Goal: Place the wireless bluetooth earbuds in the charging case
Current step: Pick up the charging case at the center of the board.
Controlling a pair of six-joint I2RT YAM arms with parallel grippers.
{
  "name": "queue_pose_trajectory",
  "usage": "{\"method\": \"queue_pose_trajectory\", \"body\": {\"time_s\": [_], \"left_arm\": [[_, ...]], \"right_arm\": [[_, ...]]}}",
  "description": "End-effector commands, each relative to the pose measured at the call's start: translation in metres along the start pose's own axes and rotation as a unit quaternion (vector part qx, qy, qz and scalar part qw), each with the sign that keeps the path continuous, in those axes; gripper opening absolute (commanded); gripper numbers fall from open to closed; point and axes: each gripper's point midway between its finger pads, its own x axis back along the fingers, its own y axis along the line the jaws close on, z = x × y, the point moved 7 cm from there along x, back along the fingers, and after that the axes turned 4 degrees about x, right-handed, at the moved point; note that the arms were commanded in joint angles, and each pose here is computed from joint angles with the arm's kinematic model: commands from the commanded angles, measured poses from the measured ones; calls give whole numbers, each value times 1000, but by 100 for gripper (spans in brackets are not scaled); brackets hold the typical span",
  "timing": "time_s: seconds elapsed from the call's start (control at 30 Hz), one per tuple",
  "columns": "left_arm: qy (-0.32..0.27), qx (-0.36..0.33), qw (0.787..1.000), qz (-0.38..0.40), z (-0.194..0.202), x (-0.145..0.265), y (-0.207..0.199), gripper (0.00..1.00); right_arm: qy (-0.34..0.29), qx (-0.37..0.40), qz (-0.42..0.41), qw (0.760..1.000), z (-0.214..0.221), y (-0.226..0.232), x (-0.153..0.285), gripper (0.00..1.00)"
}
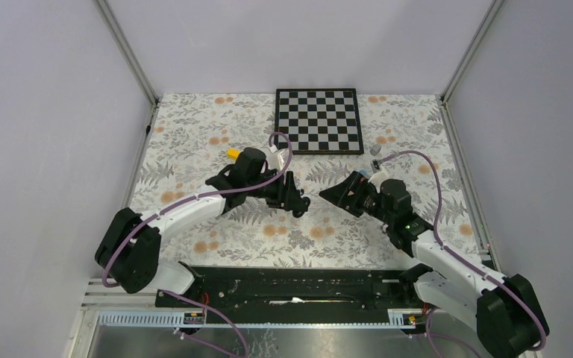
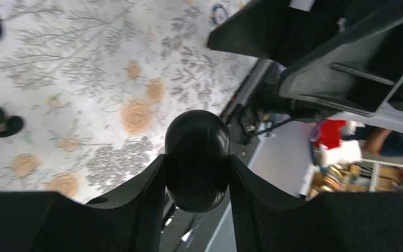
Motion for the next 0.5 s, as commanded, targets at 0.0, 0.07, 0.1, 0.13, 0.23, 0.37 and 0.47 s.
{"method": "queue_pose_trajectory", "body": {"time_s": [0.0, 0.07, 0.1, 0.13, 0.23, 0.37, 0.47], "left_arm": [[15, -12, 993, 120, -4, 4, -27, 16], [12, -8, 993, 114, -5, 2, -25, 16], [10, -7, 994, 112, -5, 1, -24, 17], [9, -6, 994, 110, -5, 0, -23, 17], [0, -7, 995, 102, -7, -1, -22, 17], [-16, -16, 997, 74, -11, -1, -18, 17], [-26, -28, 998, 44, -14, 0, -15, 17]], "right_arm": [[26, -26, -67, 997, -14, 34, -3, 94], [29, -37, -50, 998, -16, 35, -5, 94], [30, -42, -42, 998, -17, 34, -6, 93], [32, -46, -39, 998, -18, 35, -7, 92], [46, -64, -34, 996, -18, 35, -13, 85], [65, -82, -52, 993, -16, 38, -19, 76], [78, -85, -60, 991, -15, 40, -22, 73]]}}
